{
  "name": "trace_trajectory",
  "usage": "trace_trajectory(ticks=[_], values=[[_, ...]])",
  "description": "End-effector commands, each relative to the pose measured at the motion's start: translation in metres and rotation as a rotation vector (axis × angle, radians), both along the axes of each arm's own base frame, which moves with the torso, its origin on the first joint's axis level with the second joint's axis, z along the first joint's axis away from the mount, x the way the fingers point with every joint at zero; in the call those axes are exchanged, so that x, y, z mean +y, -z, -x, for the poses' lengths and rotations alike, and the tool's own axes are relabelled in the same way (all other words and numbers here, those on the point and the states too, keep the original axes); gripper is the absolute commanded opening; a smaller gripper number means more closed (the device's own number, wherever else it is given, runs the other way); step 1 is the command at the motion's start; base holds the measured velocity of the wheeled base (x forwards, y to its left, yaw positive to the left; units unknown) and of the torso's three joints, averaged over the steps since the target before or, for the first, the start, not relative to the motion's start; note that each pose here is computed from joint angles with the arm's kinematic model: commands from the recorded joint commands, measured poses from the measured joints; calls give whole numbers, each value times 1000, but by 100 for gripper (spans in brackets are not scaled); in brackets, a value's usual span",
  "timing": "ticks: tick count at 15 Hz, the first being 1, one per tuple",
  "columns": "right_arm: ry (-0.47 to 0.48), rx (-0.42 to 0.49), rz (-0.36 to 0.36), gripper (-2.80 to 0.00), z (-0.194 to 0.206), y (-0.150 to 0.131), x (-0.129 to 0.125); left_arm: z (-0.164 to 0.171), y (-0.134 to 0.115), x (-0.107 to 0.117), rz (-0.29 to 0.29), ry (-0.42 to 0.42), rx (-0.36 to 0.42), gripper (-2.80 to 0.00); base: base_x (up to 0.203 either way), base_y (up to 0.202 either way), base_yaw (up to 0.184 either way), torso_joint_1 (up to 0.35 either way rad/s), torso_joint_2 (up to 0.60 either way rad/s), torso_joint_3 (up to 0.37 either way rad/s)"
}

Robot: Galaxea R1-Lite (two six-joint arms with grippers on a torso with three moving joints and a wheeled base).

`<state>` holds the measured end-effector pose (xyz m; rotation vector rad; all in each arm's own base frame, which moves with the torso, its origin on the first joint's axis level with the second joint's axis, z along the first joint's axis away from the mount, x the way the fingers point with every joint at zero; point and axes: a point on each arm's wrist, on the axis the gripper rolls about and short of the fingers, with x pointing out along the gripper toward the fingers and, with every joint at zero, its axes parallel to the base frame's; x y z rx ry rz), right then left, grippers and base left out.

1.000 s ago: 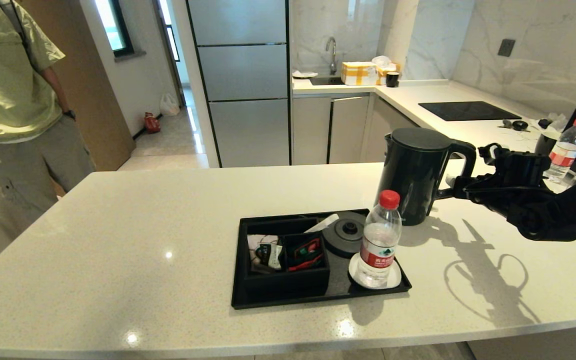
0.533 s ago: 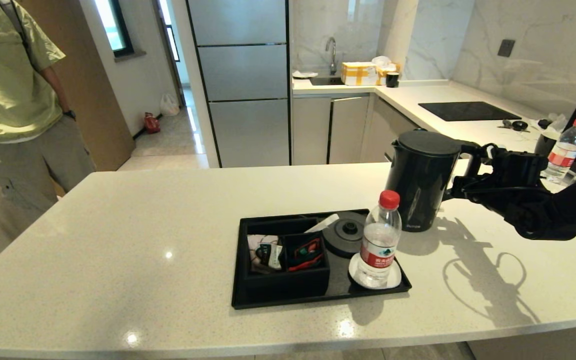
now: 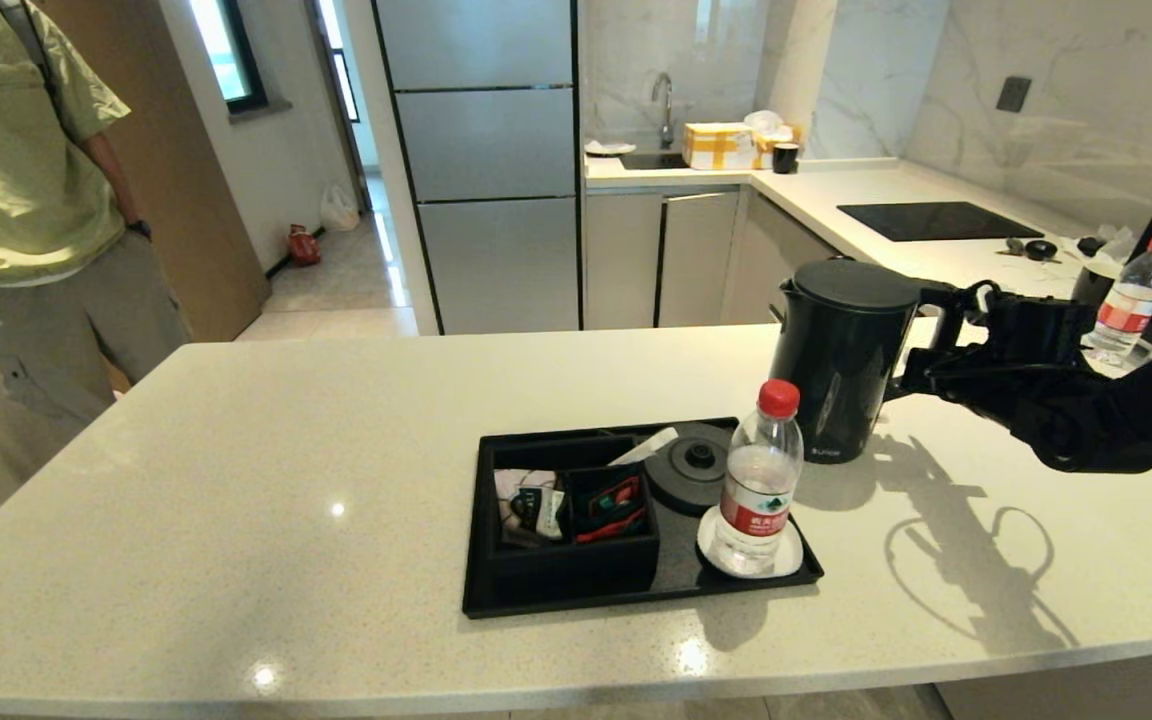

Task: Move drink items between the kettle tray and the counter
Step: Return the kettle to its original position

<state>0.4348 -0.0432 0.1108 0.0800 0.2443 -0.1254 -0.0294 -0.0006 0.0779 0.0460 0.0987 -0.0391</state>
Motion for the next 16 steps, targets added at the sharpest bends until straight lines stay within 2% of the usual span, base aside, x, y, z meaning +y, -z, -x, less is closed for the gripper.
trace_trajectory(ticks=[1,4,10,12,14,16], values=[[-4,-63,-21,-280,8,-28,5,0,0,0,0,0,2,-280,0,0,0,0,0,0],[-9,-66,-21,-280,8,-30,6,0,0,0,0,0,2,-280,0,0,0,0,0,0],[-33,-122,-23,-280,15,-57,14,0,0,0,0,0,2,-280,0,0,0,0,0,0],[-80,-114,-31,-280,20,-58,35,0,0,0,0,0,2,-280,0,0,0,0,0,0],[-82,-115,-31,-280,20,-58,36,0,0,0,0,0,2,-280,0,0,0,0,0,0],[-142,-110,-35,-280,24,-58,60,0,0,0,0,-1,2,-280,0,0,0,0,0,0]])
